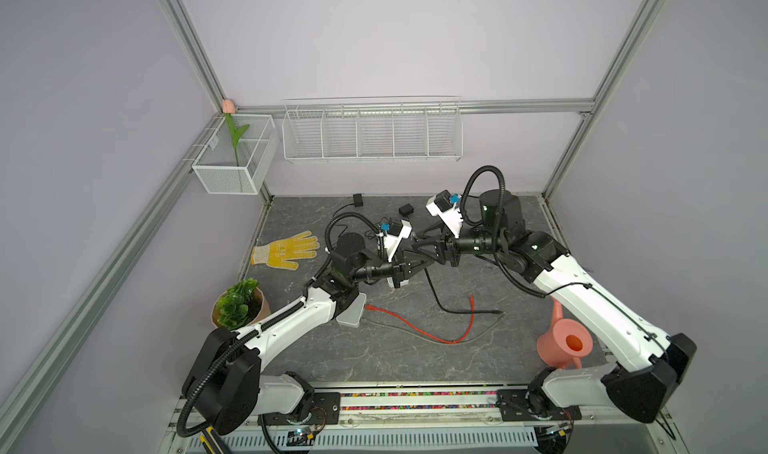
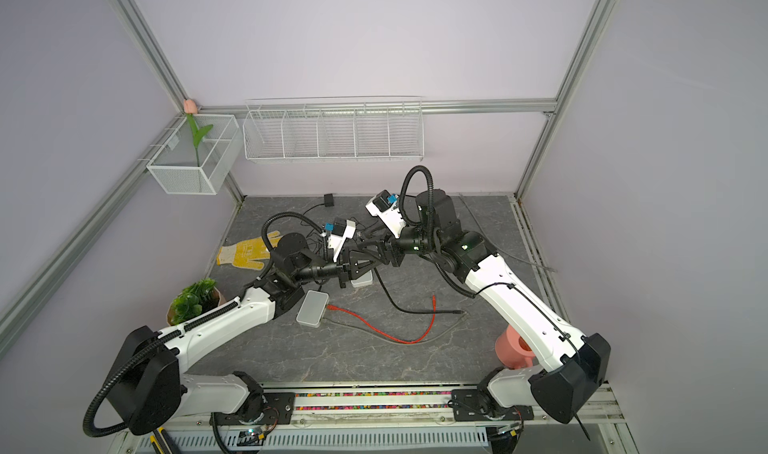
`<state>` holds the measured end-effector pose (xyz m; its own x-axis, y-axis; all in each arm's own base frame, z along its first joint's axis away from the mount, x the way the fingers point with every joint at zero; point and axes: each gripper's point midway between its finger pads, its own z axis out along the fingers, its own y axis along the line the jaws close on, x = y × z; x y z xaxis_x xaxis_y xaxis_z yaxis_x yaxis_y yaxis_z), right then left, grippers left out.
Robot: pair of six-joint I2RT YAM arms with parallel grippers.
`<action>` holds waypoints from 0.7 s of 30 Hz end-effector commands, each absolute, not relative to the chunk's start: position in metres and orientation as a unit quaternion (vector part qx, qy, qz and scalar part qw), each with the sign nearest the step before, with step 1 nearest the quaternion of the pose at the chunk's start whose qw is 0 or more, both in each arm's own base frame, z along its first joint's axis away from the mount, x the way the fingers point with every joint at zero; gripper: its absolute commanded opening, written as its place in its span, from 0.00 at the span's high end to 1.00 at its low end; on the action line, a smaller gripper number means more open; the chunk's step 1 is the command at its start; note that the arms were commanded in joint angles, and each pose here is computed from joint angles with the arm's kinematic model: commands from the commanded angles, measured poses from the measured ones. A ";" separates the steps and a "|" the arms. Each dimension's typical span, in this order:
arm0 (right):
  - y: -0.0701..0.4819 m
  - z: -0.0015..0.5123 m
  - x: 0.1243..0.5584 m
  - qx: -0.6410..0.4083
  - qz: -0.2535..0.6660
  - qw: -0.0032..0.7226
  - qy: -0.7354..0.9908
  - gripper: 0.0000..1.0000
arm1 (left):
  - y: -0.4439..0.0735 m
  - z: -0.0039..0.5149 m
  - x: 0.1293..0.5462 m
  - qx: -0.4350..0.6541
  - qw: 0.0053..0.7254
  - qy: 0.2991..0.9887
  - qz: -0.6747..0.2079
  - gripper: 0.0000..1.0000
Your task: Insert the plug into the switch port
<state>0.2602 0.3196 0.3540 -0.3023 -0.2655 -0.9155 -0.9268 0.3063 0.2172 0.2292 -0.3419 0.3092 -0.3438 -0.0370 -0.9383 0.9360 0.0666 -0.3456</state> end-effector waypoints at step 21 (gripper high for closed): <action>0.285 0.342 0.208 -0.557 0.384 0.293 0.676 0.91 | -0.273 0.369 0.178 0.396 0.510 0.593 -0.482 0.27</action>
<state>0.2438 0.2916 0.3479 -0.2453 -0.4412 -0.8632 -0.9571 0.2522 0.1430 0.1795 -0.2845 0.3777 -0.1845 -0.0907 -0.9786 0.9690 0.1500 -0.1965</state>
